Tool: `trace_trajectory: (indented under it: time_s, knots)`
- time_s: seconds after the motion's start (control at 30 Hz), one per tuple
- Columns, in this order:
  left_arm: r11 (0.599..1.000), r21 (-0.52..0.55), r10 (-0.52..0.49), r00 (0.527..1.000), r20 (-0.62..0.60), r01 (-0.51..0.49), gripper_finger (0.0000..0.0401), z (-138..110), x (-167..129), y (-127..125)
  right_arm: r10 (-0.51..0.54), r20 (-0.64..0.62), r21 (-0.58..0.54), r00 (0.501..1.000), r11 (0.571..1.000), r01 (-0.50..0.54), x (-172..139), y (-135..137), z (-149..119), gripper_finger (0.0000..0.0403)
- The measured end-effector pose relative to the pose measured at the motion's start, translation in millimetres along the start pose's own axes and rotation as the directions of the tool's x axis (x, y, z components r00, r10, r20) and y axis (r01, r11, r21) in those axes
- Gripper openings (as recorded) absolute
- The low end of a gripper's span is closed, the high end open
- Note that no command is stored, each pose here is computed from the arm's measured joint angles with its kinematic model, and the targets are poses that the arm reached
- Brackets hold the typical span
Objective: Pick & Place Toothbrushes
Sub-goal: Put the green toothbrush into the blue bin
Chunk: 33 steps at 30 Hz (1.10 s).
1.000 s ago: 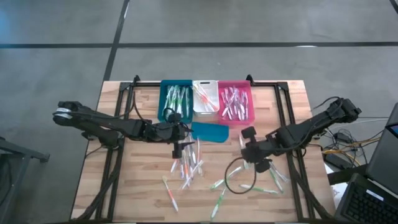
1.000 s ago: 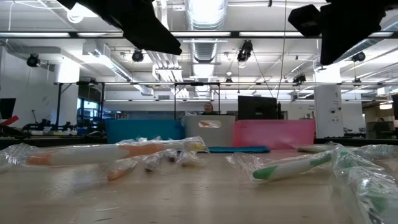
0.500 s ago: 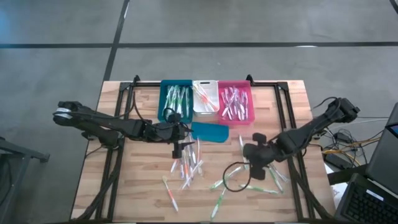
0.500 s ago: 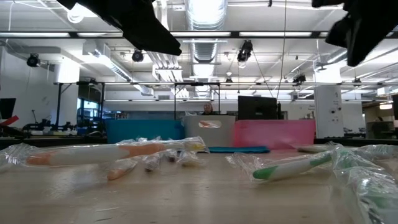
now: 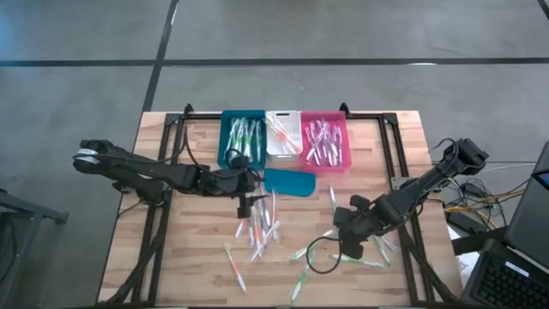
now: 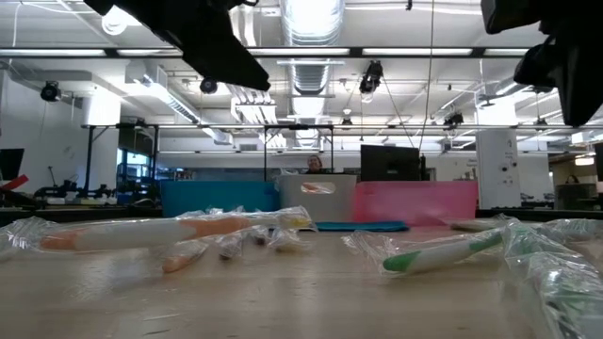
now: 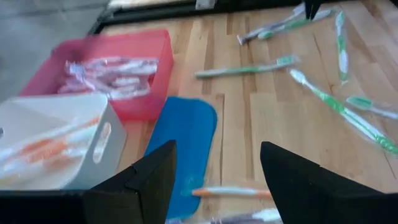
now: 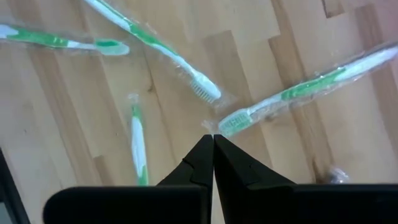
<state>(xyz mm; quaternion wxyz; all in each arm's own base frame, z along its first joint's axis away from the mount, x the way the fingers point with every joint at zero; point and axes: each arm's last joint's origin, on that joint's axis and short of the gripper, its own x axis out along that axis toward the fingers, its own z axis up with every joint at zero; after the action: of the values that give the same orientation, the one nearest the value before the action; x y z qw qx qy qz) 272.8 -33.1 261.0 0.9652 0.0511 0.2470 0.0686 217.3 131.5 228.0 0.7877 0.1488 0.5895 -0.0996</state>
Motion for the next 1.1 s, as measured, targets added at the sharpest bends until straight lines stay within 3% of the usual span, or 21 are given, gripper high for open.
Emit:
trace_trajectory:
  time_s: [0.7, 1.1]
  knots:
    - [1.0, -0.012, 0.002, 0.999, -0.036, -0.003, 0.0236, -3.8, 0.5, 0.3, 0.041, 0.095, -0.004, 0.995, 0.999, -0.041, -15.9, 9.8, 12.5, 0.0008]
    - [1.0, -0.013, 0.001, 1.0, -0.001, -0.001, 0.0236, -0.2, 0.5, 0.4, 0.049, 0.088, -0.02, 0.995, 0.999, -0.047, -16.3, 15.5, 5.6, 0.0008]
